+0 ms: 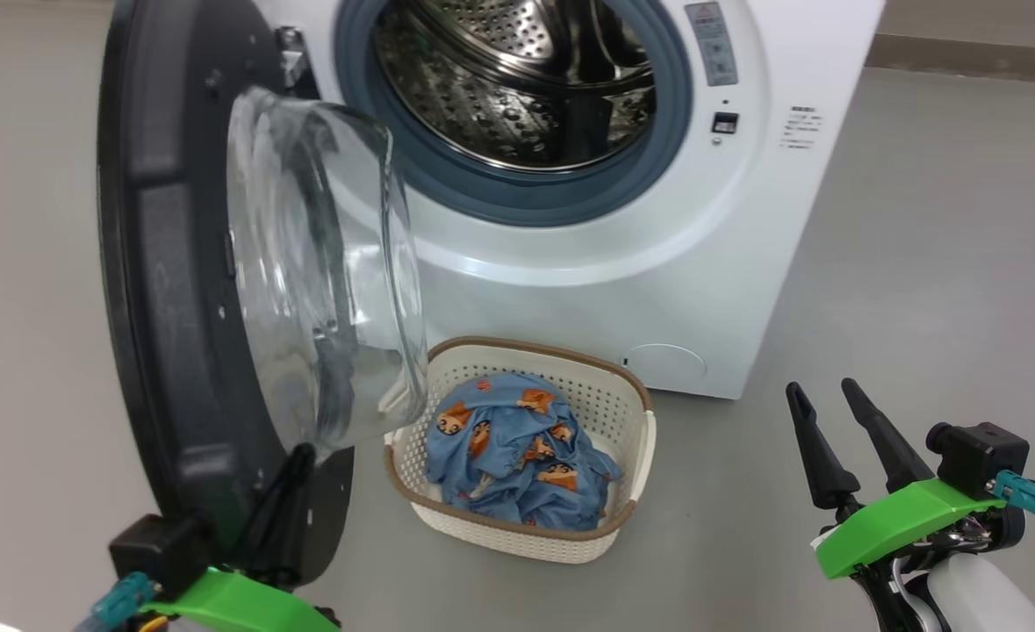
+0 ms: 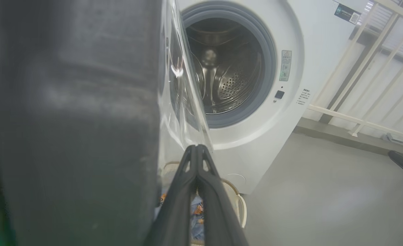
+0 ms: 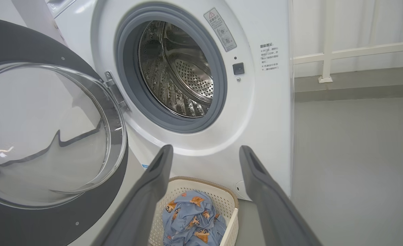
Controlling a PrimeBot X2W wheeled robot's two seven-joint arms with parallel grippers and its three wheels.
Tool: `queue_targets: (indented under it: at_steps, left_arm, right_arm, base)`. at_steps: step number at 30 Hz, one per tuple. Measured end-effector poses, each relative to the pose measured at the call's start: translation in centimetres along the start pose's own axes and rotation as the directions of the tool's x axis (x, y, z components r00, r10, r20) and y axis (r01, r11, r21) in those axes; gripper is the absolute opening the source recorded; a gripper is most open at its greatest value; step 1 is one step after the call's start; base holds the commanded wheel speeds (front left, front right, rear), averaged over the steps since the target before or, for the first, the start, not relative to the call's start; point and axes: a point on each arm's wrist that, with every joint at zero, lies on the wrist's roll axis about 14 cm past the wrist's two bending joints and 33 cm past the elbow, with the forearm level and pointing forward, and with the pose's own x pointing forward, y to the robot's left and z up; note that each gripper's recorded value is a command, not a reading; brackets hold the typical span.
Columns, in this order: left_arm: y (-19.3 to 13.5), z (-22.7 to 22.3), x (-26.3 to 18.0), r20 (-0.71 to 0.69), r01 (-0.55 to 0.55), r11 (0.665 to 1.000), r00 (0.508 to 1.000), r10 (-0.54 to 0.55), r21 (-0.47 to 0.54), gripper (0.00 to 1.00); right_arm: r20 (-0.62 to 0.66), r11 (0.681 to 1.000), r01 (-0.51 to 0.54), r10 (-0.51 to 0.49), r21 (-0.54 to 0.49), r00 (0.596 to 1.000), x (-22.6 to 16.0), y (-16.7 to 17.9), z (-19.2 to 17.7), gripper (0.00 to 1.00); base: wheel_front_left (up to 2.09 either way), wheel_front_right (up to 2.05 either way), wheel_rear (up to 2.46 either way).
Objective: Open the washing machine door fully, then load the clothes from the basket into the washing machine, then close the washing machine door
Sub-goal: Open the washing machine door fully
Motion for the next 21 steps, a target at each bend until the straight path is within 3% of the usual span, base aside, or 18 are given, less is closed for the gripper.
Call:
queue_targets:
  at_steps: [9,21]
  left_arm:
    - [5.3,2.0,-1.7,0.029,-0.154,0.988,0.988,0.153,0.021,0.0]
    - [12.2,3.8,-2.5,0.021,-0.326,0.944,0.945,0.325,0.047,0.0]
  right_arm:
    - [-0.019,0.998,-0.062,0.062,0.008,0.998,1.4,2.2,-0.7,1.0]
    - [-0.047,0.997,-0.075,0.076,0.034,0.996,2.7,2.6,-2.1,1.0]
  base:
    - [0.0,0.0,0.0]
    - [0.0,0.0,0.0]
